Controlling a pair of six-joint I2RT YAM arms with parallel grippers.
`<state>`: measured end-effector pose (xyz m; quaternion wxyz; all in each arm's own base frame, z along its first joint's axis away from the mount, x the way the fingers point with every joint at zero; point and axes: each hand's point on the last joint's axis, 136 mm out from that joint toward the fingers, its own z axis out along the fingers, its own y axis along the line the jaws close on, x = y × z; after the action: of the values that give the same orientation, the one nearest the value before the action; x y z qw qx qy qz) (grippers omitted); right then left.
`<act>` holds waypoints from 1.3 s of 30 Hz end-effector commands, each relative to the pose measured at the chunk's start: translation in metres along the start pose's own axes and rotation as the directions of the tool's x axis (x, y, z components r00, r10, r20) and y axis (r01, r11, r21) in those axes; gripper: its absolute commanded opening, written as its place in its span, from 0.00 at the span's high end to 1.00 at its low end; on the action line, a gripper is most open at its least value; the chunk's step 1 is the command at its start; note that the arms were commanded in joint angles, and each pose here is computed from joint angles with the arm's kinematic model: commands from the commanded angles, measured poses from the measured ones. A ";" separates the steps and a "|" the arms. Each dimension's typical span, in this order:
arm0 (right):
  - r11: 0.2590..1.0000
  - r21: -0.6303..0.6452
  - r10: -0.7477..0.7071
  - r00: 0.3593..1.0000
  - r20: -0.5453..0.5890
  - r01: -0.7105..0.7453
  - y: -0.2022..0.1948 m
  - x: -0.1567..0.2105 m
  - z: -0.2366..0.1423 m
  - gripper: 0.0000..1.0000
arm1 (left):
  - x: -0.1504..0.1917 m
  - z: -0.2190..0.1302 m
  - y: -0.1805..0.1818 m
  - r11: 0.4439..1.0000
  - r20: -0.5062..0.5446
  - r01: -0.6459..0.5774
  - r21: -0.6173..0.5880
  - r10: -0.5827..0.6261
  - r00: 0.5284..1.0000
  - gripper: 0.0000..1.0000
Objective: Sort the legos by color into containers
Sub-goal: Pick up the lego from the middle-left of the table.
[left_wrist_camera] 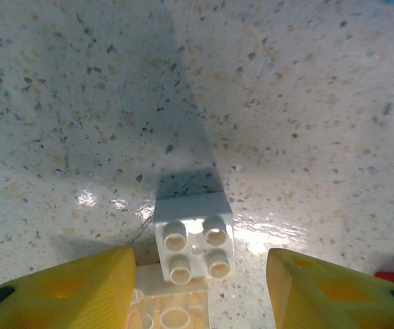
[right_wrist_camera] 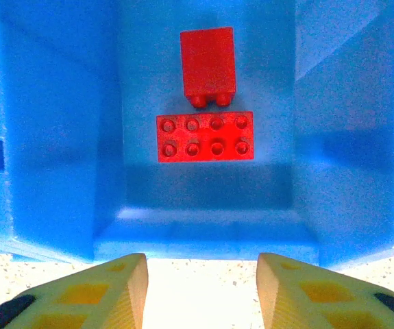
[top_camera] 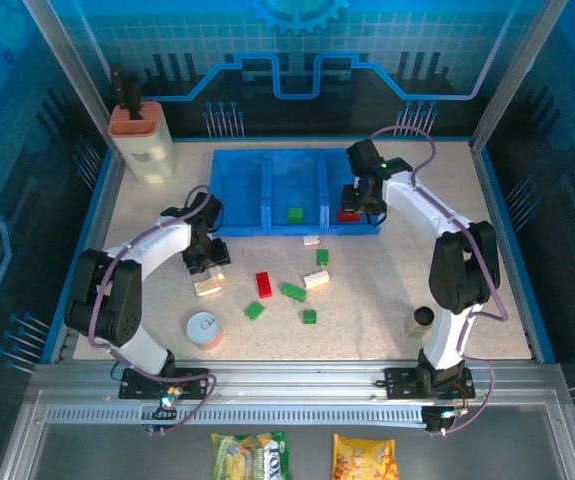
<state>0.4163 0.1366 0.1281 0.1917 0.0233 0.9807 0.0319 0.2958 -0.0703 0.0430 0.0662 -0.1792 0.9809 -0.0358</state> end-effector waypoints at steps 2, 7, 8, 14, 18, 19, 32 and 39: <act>0.999 -0.021 0.027 0.999 0.041 -0.026 -0.001 -0.005 -0.011 0.53 | 0.007 0.016 -0.003 1.000 -0.030 0.023 0.008 -0.023 0.999 0.46; 0.999 -0.029 0.033 0.999 0.031 -0.032 0.001 -0.002 -0.008 0.53 | 0.010 0.027 -0.002 1.000 -0.052 0.023 0.001 -0.023 0.998 0.49; 0.999 -0.030 0.033 0.999 0.029 -0.032 0.001 -0.001 -0.008 0.53 | 0.011 0.028 -0.002 1.000 -0.054 0.024 0.002 -0.023 0.998 0.50; 0.999 -0.031 0.032 0.999 0.030 -0.032 0.001 -0.001 -0.008 0.53 | 0.012 0.034 -0.001 1.000 -0.067 0.022 -0.005 -0.023 0.998 0.57; 0.999 -0.031 0.033 0.999 0.033 -0.032 0.001 -0.002 -0.010 0.53 | 0.011 0.034 -0.002 1.000 -0.064 0.020 -0.003 -0.021 0.998 0.61; 0.999 -0.031 0.032 0.999 0.034 -0.031 0.001 -0.001 -0.010 0.53 | 0.011 0.033 -0.002 1.000 -0.061 0.019 -0.002 -0.019 0.998 0.61; 0.999 -0.028 0.031 0.999 0.026 -0.031 0.001 0.002 -0.009 0.53 | -0.008 -0.013 -0.013 0.999 0.024 -0.002 0.044 0.001 1.000 0.66; 0.999 -0.027 0.032 0.999 0.023 -0.031 0.001 0.003 -0.008 0.53 | -0.024 -0.051 -0.024 0.996 0.089 -0.026 0.084 0.018 0.996 0.67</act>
<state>0.4138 0.1358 0.1242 0.1947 0.0331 0.9796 0.0373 0.3206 -0.0792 0.0775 0.1116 -0.1843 0.9744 -0.0647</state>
